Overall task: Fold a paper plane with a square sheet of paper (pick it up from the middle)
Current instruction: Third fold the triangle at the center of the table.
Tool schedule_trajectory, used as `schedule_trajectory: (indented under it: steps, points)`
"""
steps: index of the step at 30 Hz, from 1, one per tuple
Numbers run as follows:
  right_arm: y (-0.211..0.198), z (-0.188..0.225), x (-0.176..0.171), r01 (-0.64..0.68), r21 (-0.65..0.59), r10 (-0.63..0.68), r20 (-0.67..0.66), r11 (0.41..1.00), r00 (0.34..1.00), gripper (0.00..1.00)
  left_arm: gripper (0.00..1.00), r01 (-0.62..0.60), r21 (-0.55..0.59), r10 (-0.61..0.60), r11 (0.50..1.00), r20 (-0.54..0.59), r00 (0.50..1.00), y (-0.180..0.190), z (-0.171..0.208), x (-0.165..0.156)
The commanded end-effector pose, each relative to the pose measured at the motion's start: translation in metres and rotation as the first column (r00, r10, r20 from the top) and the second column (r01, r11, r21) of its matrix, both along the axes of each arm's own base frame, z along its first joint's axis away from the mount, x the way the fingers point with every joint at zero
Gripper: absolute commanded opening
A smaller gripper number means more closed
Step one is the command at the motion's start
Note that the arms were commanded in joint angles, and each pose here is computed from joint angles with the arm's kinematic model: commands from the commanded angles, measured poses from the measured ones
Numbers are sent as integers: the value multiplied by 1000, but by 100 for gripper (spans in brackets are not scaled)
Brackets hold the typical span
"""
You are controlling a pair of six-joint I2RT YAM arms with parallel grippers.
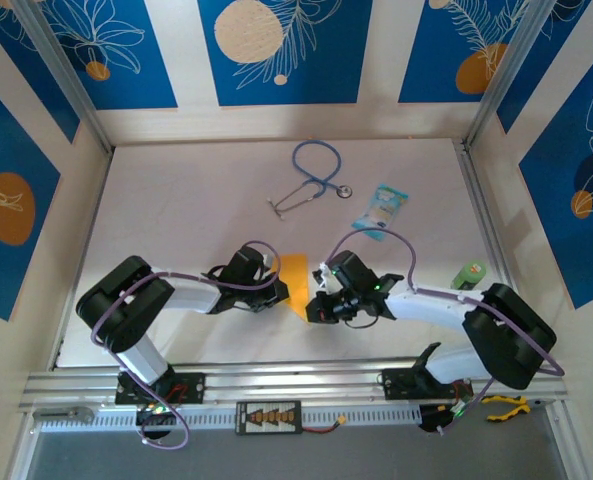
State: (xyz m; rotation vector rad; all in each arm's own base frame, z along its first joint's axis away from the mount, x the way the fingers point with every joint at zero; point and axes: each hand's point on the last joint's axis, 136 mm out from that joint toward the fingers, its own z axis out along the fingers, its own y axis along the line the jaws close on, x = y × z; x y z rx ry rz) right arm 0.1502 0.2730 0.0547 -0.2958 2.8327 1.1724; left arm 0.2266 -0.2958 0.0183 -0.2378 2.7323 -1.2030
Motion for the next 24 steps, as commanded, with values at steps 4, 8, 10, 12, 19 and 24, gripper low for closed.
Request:
schedule_trajectory:
  steps: [4,8,10,12,19,24]
  points:
    - [16,-6,18,6,-39,-8,-60,999,998,3,0,-12,86,16,996,-51,999,14,-26,-10]
    - [25,-19,30,21,-69,-27,-82,997,996,3,0,-10,81,14,997,-47,999,13,-24,-10]
    - [21,-31,31,29,-112,-40,-95,993,995,4,0,-13,81,16,997,-48,999,13,-24,-10]
    - [13,-46,23,17,-181,-38,-117,983,992,3,0,-12,80,16,997,-46,999,13,-23,-10]
    - [-14,-59,-4,37,-197,-67,-146,980,987,4,0,-25,117,31,993,-48,998,19,-27,-9]
    - [-28,-57,-15,55,-200,-84,-141,978,986,4,0,-30,96,34,995,-40,999,16,-25,-7]
